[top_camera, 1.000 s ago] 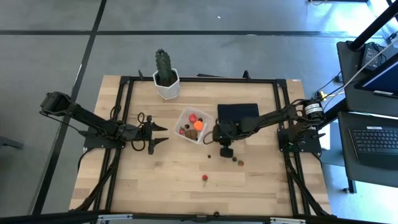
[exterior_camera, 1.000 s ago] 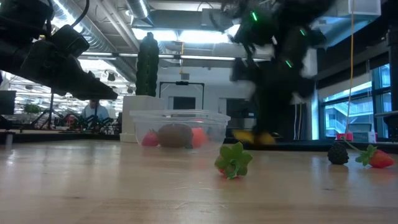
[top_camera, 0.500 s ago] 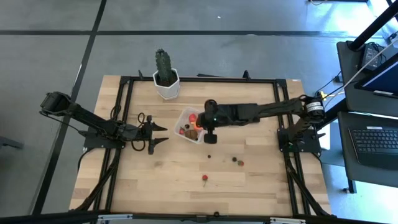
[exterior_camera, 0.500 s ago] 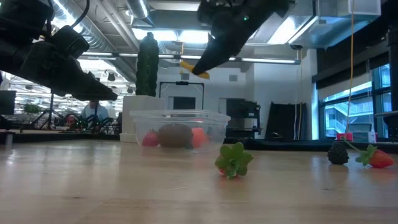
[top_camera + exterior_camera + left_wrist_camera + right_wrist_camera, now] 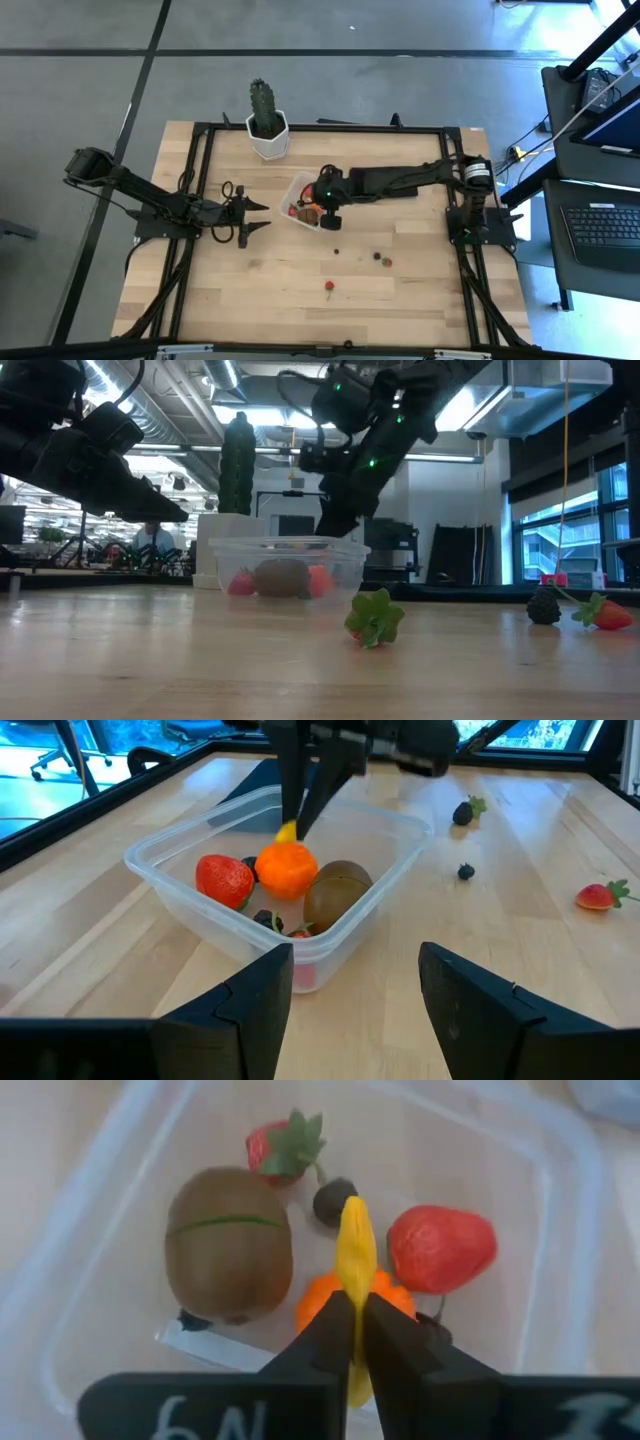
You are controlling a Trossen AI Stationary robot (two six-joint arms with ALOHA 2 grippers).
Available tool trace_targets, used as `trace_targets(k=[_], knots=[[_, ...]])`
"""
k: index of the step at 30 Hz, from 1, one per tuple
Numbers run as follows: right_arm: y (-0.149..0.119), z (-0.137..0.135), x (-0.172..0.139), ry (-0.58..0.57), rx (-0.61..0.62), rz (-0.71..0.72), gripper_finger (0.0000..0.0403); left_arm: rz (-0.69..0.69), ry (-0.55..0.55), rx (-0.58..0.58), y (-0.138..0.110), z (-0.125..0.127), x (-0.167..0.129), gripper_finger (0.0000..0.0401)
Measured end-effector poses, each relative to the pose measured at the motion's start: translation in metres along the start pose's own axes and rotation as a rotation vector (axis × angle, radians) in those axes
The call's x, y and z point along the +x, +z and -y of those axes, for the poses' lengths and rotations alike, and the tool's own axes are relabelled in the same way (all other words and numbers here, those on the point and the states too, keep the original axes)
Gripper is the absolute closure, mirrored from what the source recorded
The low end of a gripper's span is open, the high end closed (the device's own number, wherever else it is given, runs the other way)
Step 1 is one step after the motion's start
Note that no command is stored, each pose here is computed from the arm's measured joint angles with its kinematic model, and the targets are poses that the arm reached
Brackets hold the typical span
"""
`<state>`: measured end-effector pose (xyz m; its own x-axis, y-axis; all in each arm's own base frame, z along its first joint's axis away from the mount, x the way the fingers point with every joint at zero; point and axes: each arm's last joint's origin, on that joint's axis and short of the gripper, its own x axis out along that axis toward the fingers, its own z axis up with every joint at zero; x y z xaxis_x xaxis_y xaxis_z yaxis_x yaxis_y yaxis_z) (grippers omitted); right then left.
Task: Pick and placing Produce into tupperware
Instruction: Put the yellow corn into the transparent container, then put the blueberry into the transparent container
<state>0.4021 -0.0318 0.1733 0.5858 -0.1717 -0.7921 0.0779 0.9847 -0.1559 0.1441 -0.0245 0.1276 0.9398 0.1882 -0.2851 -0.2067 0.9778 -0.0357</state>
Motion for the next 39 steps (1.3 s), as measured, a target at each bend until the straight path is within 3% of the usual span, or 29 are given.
trace_targets(k=[10, 18, 24, 30, 39], knots=[[-0.002, 0.000, 0.005, 0.000, -0.016, -0.014, 0.0331, -0.001, 0.000, 0.001, 0.000, 0.000, 0.000, 0.0193], [-0.003, 0.000, 0.002, 0.002, -0.024, -0.031, 0.0203, -0.003, 0.000, 0.001, 0.000, 0.000, 0.000, 0.0193], [0.004, 0.002, -0.029, 0.006, -0.004, -0.016, 0.0134, -0.009, 0.002, 0.004, -0.001, 0.000, 0.000, 0.0193], [0.005, -0.011, -0.068, 0.033, 0.031, 0.045, 0.0119, -0.018, 0.003, 0.005, -0.002, 0.000, 0.000, 0.0193], [-0.047, -0.048, -0.090, 0.172, -0.002, 0.261, 0.0118, -0.023, 0.003, 0.003, -0.002, 0.000, 0.000, 0.0193]])
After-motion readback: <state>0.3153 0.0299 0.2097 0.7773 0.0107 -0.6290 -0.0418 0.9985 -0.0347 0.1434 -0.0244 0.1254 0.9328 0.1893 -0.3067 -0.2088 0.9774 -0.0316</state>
